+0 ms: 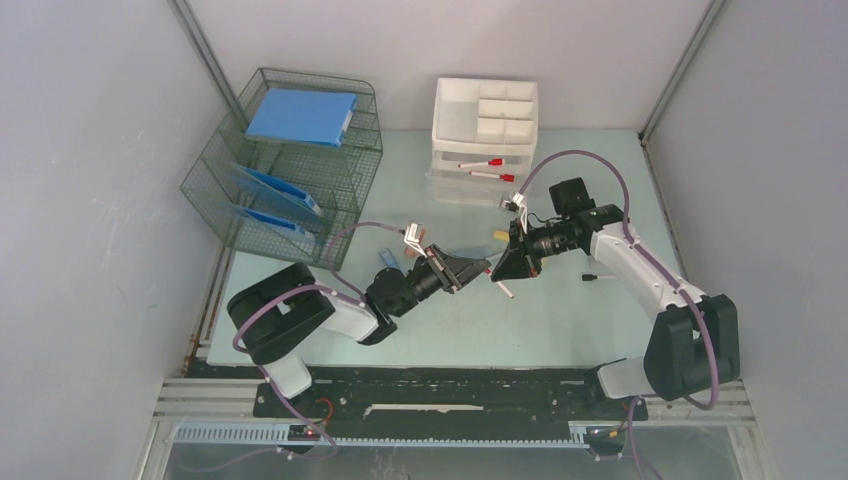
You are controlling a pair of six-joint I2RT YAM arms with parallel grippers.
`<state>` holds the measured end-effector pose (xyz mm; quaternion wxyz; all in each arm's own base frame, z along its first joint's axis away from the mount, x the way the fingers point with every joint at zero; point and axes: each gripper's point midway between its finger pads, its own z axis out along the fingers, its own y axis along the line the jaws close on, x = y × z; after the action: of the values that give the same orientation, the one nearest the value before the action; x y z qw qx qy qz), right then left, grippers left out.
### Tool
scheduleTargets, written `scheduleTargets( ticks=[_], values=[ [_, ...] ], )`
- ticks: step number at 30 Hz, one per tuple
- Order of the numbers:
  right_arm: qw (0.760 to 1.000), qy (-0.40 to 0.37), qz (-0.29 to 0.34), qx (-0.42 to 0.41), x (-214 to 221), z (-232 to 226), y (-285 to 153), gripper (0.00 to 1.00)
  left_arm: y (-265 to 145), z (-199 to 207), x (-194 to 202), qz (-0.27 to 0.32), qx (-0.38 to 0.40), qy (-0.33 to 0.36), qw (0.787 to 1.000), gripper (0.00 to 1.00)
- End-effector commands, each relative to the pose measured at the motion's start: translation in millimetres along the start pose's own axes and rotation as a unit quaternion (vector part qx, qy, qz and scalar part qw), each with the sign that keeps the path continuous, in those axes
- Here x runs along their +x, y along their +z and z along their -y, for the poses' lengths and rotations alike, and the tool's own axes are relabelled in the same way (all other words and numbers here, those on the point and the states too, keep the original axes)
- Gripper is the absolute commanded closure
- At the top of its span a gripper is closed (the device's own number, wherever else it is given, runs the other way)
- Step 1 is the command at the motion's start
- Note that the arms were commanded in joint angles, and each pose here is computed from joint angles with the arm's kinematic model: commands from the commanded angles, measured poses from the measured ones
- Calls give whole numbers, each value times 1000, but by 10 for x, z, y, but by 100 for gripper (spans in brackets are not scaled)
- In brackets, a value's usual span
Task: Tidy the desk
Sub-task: Pick up the stationery from the center of the board.
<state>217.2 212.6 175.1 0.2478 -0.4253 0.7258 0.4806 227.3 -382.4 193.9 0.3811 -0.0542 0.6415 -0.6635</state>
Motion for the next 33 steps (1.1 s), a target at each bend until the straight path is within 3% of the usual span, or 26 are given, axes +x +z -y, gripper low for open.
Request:
scheduleTargets(
  ticks=[1,5,7,13,19,25,28,33],
  values=[
    [999,-47,14,5,-173,-103,-67,77,5,63,-132,29,-2,24,999,100],
    [997,-66,5,26,-158,-80,-100,48,-30,-15,-216,40,-34,59,997,100],
    [996,-82,1,42,-163,-74,-140,39,-63,-146,-276,46,-75,80,993,100],
    [987,-122,-13,102,-165,2,-299,32,-138,-372,-602,64,-216,164,960,100],
    [981,-133,-20,140,-162,93,-405,31,-197,-359,-1126,109,-337,256,900,100],
    [977,-135,-28,163,-148,162,-461,30,20,-197,-1464,73,-365,378,848,100],
    [975,-138,-28,171,-145,188,-486,30,165,-37,-1638,38,-372,463,804,100],
    [972,-142,-26,188,-147,230,-539,29,338,82,-1726,-76,-356,604,709,100]
  ],
)
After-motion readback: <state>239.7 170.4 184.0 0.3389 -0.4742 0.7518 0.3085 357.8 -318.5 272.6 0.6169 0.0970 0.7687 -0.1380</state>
